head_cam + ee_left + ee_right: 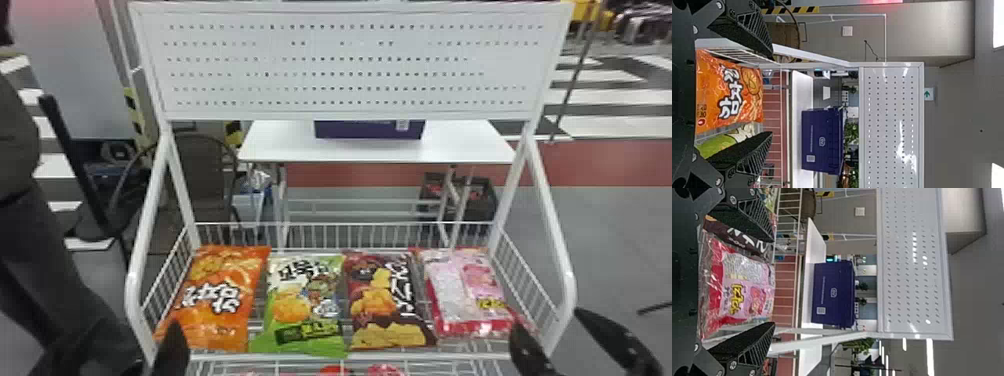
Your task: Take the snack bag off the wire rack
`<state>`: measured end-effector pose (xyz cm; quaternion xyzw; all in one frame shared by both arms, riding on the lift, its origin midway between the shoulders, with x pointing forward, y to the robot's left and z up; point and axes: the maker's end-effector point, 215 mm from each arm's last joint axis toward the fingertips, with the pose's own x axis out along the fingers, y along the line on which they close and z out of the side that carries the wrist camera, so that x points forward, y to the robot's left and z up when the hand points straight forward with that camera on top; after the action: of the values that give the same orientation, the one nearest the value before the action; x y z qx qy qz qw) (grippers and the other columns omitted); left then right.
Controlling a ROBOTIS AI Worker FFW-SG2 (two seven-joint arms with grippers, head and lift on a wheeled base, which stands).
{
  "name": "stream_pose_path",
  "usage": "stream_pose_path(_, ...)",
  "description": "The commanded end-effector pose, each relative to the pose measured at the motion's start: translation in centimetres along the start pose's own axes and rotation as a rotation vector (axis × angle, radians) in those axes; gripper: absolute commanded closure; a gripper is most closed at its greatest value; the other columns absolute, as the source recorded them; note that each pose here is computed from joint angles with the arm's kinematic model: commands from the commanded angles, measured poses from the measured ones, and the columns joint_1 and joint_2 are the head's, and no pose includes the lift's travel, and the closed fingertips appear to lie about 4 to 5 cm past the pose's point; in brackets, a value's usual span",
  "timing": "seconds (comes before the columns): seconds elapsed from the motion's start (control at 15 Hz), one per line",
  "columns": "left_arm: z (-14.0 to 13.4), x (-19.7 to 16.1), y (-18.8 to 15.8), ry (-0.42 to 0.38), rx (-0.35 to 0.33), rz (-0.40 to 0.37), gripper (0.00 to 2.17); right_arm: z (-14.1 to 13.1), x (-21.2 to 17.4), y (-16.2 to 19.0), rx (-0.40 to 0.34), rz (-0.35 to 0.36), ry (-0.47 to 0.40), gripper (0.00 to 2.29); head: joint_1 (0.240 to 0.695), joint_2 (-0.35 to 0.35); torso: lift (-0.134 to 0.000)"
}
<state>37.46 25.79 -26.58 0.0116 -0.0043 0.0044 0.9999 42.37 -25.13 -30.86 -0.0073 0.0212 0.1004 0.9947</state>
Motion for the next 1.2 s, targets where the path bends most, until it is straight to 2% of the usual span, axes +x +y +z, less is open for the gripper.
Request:
stream_pose_path(0.0,-0.3,-0.1,-0.1,0.005,0.0,-0.002,0.19,-3.1,4.0,3.1,-0.011,0.033,0.058,0.15,0.499,0.0,0.0)
stream_pose_path(0.13,-0.6,-0.1,0.0,0.008,0.0,-0.001,0.19,-3.7,7.1,4.8,-0.013,0.034,0.07,0.15,0.499,0.0,0.0)
stream_pose_path(0.27,-0.9,-0.1,0.0,0.011,0.002,-0.001,0.19,-4.2,9.7,4.0,-0.041,-0.011,0.072,0.15,0.499,0.0,0.0)
stream_pose_path(0.4,-0.7,0.0,0.0,0.006,0.005,-0.004,0.19,-6.0,11.5,2.5,-0.025,-0.04,0.099,0.15,0.499,0.0,0.0)
stream_pose_path(0.67,-0.9,0.3,0.4,0.008,0.011,-0.002,0.19,-8.0,13.0,-0.9,0.0,-0.106,0.121,0.15,0.499,0.0,0.0)
stream_pose_path(1.13,-1.5,0.8,0.6,0.017,0.011,0.003,0.19,-10.5,14.0,-3.2,-0.011,-0.139,0.167,0.17,0.499,0.0,0.0)
